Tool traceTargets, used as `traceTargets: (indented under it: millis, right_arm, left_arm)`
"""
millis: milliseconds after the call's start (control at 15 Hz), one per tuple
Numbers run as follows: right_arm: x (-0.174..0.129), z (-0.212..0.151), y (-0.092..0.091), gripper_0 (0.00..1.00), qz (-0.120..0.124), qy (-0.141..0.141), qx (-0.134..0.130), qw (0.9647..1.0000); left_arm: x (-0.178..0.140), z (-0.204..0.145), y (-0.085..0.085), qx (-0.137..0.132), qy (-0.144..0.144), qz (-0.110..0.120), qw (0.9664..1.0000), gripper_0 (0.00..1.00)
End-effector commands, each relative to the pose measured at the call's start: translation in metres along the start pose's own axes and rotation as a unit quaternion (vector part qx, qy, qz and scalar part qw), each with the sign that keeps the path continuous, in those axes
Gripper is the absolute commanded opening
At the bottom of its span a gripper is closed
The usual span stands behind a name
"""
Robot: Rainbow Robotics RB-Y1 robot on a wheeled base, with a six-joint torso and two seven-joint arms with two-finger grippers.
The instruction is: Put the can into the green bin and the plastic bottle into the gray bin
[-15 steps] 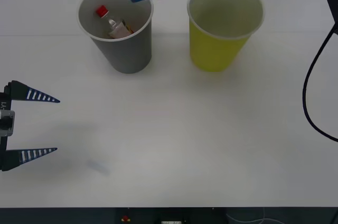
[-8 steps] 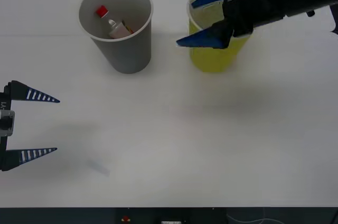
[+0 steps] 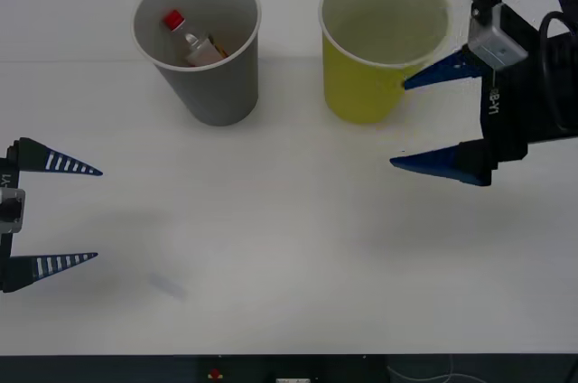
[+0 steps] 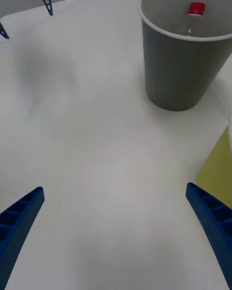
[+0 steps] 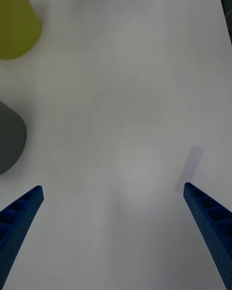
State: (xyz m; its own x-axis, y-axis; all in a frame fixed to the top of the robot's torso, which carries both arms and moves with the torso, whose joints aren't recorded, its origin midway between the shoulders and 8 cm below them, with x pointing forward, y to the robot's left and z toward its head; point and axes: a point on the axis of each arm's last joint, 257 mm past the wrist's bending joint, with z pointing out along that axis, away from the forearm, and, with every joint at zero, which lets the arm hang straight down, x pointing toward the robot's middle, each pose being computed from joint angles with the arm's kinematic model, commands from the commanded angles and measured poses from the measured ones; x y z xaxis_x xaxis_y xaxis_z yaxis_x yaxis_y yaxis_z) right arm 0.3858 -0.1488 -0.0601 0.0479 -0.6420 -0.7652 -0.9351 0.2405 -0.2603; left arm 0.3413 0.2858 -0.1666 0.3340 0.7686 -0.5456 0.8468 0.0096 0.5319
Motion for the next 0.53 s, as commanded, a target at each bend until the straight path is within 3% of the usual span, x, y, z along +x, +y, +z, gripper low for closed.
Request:
traceTargets:
  millis: [67,333,533]
  right_arm:
    - [0.027,-0.016,0.013,1.0,-0.017,0.01,-0.001,0.9998]
    - [0.068,-0.036,0.026,1.0,-0.047,0.024,0.003,0.9986]
    - [0.095,-0.047,0.036,1.0,-0.057,0.022,0.0,0.9981]
  left_arm:
    - [0.0,0.0,0.0,0.0,0.0,0.0,1.0,1.0]
    - [0.0,0.0,0.0,0.0,0.0,0.0,1.0,1.0]
    - [0.0,0.0,0.0,0.0,0.0,0.0,1.0,1.0]
